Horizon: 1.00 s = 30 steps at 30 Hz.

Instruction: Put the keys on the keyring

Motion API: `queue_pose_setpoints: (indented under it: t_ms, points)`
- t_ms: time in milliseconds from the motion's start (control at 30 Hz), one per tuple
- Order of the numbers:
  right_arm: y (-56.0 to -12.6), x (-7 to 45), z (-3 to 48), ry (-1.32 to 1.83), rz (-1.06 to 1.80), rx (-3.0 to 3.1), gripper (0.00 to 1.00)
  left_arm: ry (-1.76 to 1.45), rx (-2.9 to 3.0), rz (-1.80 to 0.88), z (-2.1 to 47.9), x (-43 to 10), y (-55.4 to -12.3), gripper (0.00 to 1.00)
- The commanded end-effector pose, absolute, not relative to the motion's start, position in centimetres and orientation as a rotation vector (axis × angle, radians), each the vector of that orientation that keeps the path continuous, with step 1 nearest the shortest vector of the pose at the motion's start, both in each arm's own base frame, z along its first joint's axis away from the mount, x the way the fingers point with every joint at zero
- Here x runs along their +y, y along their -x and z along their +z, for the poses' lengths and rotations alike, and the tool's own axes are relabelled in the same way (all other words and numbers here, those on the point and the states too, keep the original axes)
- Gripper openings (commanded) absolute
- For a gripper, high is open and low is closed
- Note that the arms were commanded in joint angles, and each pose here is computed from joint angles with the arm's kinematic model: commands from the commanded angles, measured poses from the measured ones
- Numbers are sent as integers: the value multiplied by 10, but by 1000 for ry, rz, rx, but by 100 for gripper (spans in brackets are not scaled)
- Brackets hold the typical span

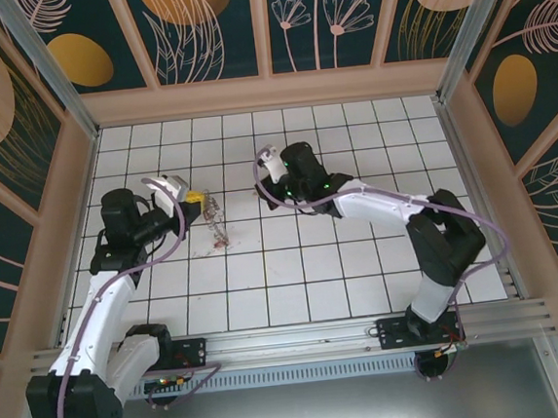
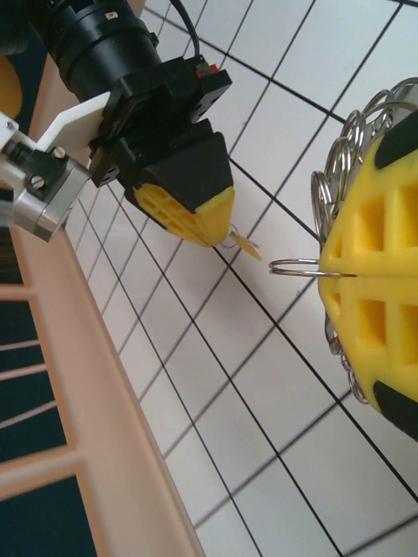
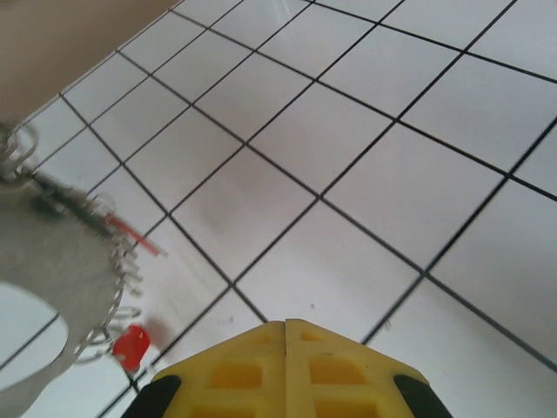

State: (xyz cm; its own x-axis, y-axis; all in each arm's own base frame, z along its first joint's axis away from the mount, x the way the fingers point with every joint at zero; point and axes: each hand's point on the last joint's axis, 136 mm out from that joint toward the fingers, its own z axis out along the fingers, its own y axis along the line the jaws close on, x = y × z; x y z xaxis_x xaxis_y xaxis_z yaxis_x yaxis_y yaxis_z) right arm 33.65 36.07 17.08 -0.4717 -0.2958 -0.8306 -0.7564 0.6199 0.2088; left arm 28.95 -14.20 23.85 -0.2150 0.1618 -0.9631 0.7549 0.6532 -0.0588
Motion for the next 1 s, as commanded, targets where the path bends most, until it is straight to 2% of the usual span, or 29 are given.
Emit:
queue_pose_setpoints:
  t_ms: [0, 267, 467, 600, 967]
  points:
    - [-324, 333, 183, 883, 611, 2011, 0, -783, 1623, -682, 260, -152, -290, 0]
    - [-282, 273, 164, 1004, 403, 2080, 0, -804, 1649, -693, 246, -155, -285, 0]
    - [-251, 256, 120, 1257, 304, 2139, 0, -814, 1648, -689, 242, -155, -280, 0]
    - [-222, 275, 92, 1521, 319, 2015, 0, -814, 1641, -683, 241, -154, -276, 0]
    - [-214, 331, 53, 1654, 449, 1942, 0, -813, 1665, -651, 231, -150, -272, 0]
